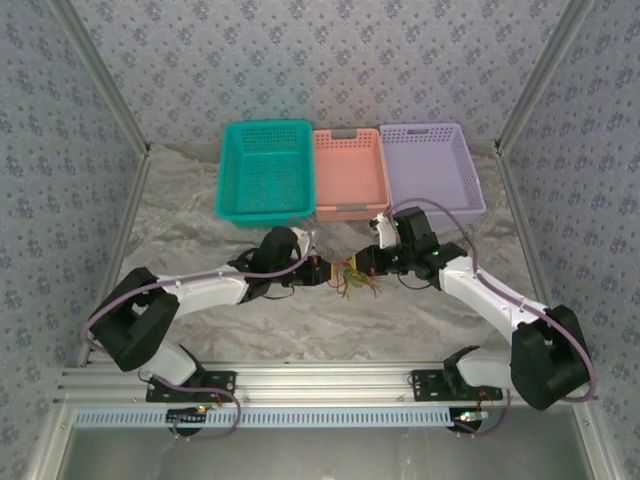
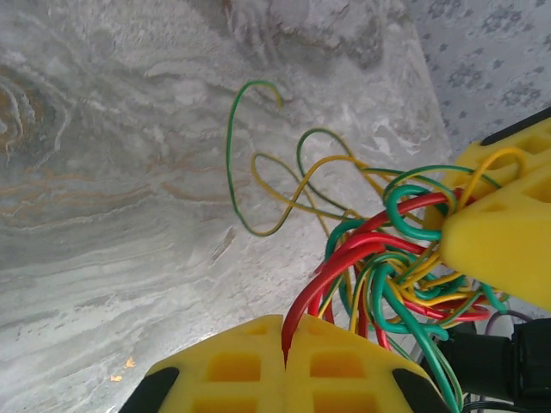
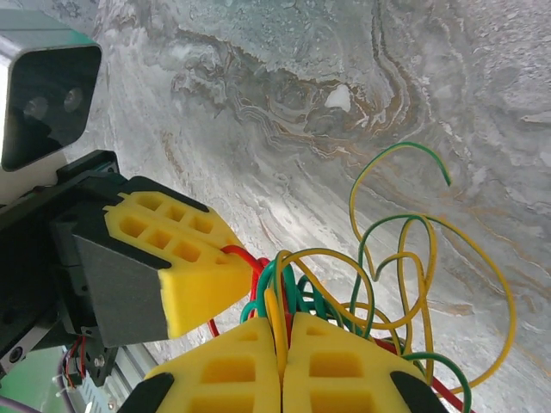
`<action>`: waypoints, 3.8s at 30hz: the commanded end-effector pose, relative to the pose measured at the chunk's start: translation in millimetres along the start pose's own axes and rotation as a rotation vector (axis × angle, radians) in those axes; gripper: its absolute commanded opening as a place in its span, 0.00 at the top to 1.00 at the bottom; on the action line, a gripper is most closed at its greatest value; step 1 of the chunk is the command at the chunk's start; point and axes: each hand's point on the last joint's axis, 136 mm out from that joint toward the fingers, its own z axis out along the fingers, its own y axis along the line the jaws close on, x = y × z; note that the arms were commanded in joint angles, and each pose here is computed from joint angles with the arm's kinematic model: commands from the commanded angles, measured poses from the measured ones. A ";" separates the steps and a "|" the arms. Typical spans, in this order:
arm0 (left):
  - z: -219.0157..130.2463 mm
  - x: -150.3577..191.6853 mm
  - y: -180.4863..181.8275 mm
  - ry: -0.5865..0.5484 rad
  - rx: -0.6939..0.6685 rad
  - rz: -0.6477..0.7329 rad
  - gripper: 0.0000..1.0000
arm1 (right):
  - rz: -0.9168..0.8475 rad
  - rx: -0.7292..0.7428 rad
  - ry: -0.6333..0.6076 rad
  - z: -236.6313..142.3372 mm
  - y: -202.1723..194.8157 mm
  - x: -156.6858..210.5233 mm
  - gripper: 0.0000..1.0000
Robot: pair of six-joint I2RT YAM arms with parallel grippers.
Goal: Untangle the cables
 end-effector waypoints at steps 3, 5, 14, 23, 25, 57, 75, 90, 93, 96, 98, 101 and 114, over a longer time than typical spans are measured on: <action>-27.3 -15.4 -11.9 -0.087 -0.023 0.034 1.00 | 0.025 0.029 -0.012 -9.7 -3.3 0.9 1.00; -39.2 -18.0 -5.7 -0.112 -0.078 0.028 1.00 | 0.050 0.111 -0.018 -13.3 -17.8 0.7 1.00; -124.6 -46.5 18.2 -0.410 -0.247 -0.033 1.00 | 0.157 0.289 -0.051 -29.3 -56.5 8.5 0.99; -179.5 -56.7 24.5 -0.540 -0.298 -0.075 1.00 | 0.188 0.385 -0.057 -35.2 -76.4 13.8 0.97; -180.4 -56.5 25.6 -0.531 -0.310 -0.071 1.00 | 0.186 0.380 -0.061 -34.8 -75.3 13.4 0.94; -210.6 -86.9 -30.4 -0.508 -0.193 0.049 1.00 | 0.201 0.632 -0.069 -69.8 -103.3 9.1 0.42; -187.9 -80.3 -46.7 -0.457 -0.058 0.060 1.00 | 0.260 0.035 -0.516 -71.4 73.8 -21.7 0.21; -185.2 -74.2 -52.6 -0.444 -0.042 0.067 1.00 | 0.348 0.099 -0.532 -25.6 66.4 -25.6 0.61; -185.4 -74.5 -52.8 -0.446 -0.041 0.069 1.00 | 0.358 0.134 -0.528 -25.0 58.5 -22.1 0.82; -184.5 -73.2 -54.2 -0.438 -0.034 0.073 1.00 | 0.357 0.176 -0.539 -29.9 48.9 -19.9 1.00; -183.3 -72.4 -55.4 -0.428 -0.028 0.076 1.00 | 0.342 0.196 -0.551 -37.1 46.3 -23.1 1.00; -179.2 -68.2 -58.2 -0.398 -0.010 0.087 1.00 | 0.319 0.226 -0.573 -53.3 42.3 -34.4 1.00; -134.0 -24.5 -75.8 -0.164 0.049 0.209 1.00 | 0.149 0.241 -0.630 -120.1 43.9 -130.2 1.00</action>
